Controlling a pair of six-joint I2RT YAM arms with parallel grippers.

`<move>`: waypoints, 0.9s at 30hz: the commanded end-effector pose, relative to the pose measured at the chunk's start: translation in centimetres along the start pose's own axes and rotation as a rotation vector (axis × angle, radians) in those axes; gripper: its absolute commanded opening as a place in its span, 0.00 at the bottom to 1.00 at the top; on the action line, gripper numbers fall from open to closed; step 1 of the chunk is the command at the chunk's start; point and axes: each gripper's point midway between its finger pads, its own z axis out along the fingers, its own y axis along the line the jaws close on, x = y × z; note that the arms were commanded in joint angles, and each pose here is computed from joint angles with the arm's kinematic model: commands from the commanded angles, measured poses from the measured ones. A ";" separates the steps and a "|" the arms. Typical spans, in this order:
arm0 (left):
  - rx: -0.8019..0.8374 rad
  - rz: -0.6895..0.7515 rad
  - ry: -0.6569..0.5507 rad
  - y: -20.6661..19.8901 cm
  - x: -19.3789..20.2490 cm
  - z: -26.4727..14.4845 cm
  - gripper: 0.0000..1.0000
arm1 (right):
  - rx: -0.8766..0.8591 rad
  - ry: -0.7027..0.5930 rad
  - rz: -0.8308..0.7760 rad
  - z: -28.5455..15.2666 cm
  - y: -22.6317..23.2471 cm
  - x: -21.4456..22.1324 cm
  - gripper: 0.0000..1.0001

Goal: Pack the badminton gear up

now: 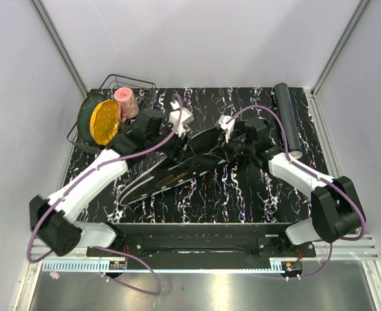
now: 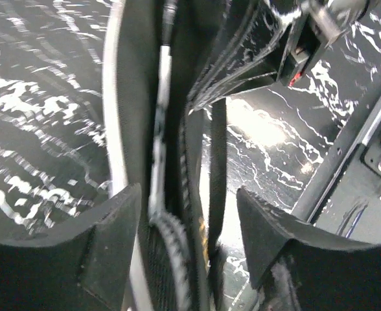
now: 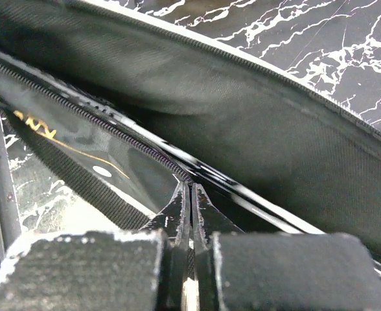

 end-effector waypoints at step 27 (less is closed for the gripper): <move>-0.333 -0.267 -0.042 -0.7 8.5 -12.5 0.81 | -0.053 -0.013 -0.090 0.3 -2.7 -4.8 0.00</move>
